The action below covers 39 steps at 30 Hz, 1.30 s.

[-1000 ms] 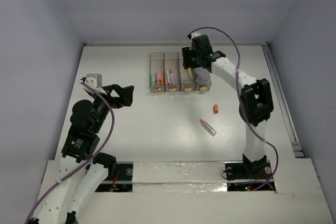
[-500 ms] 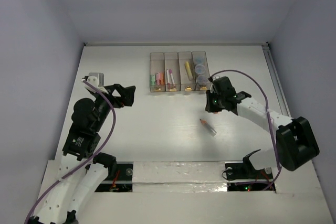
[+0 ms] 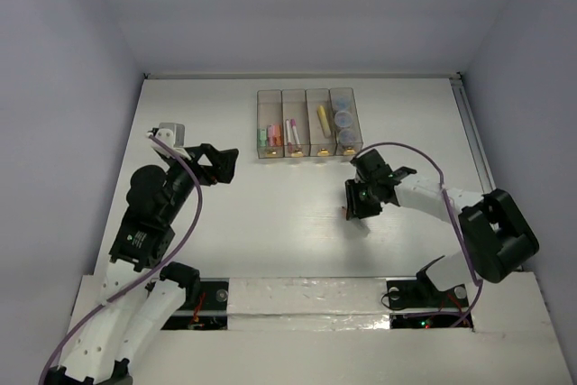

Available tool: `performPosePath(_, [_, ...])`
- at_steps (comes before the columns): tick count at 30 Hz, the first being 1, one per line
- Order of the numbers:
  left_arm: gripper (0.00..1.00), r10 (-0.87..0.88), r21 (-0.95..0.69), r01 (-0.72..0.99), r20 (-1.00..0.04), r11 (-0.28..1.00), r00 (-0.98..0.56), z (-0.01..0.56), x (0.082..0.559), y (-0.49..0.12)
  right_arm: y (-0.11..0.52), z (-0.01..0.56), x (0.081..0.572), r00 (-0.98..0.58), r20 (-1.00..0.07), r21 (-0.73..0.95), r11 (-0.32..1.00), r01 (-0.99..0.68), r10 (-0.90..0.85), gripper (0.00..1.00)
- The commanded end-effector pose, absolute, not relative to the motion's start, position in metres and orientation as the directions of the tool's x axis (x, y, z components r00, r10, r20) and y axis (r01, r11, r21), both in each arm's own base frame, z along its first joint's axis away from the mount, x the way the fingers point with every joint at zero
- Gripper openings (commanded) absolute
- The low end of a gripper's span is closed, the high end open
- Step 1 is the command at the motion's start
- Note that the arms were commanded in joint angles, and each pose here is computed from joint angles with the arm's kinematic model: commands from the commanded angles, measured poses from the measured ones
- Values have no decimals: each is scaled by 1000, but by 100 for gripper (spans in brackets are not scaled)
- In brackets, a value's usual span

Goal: Sort the stationery into containers
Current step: Pick up the pen from the center of the board.

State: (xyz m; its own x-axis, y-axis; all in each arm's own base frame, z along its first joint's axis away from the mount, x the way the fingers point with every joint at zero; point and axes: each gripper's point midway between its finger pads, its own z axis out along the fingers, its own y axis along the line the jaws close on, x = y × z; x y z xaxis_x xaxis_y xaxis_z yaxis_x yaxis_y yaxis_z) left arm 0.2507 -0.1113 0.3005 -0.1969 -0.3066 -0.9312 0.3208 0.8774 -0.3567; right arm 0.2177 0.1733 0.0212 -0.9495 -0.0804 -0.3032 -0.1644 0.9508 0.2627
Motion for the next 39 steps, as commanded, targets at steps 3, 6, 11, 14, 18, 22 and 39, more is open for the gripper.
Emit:
performPosePath(3, [94, -322, -374, 367, -926, 852, -196, 304, 252, -122, 198, 8, 193, -964, -243, 298, 937, -182, -110, 41])
performPosePath(6, [94, -328, -386, 372, -921, 844, -212, 302, 254, -125, 224, 8, 191, -966, -251, 361, 919, -160, -70, 36])
performPosePath(11, [94, -331, -425, 391, -899, 816, -286, 287, 253, -137, 273, 16, 221, -943, -327, 495, 862, -112, 65, 26])
performPosePath(14, [94, -335, -444, 385, -887, 809, -319, 281, 254, -140, 288, 24, 246, -912, -393, 514, 851, -111, 119, 22])
performPosePath(18, [94, -347, -478, 384, -865, 790, -362, 272, 253, -145, 298, 34, 274, -861, -467, 540, 836, -97, 202, 21])
performPosePath(22, [94, -356, -530, 377, -824, 760, -441, 249, 253, -156, 311, 45, 284, -834, -491, 599, 793, -114, 251, 20])
performPosePath(39, [79, -390, -703, 535, -708, 468, -589, 238, 226, -217, 340, 242, 276, -679, -604, 794, 387, -468, 418, 19])
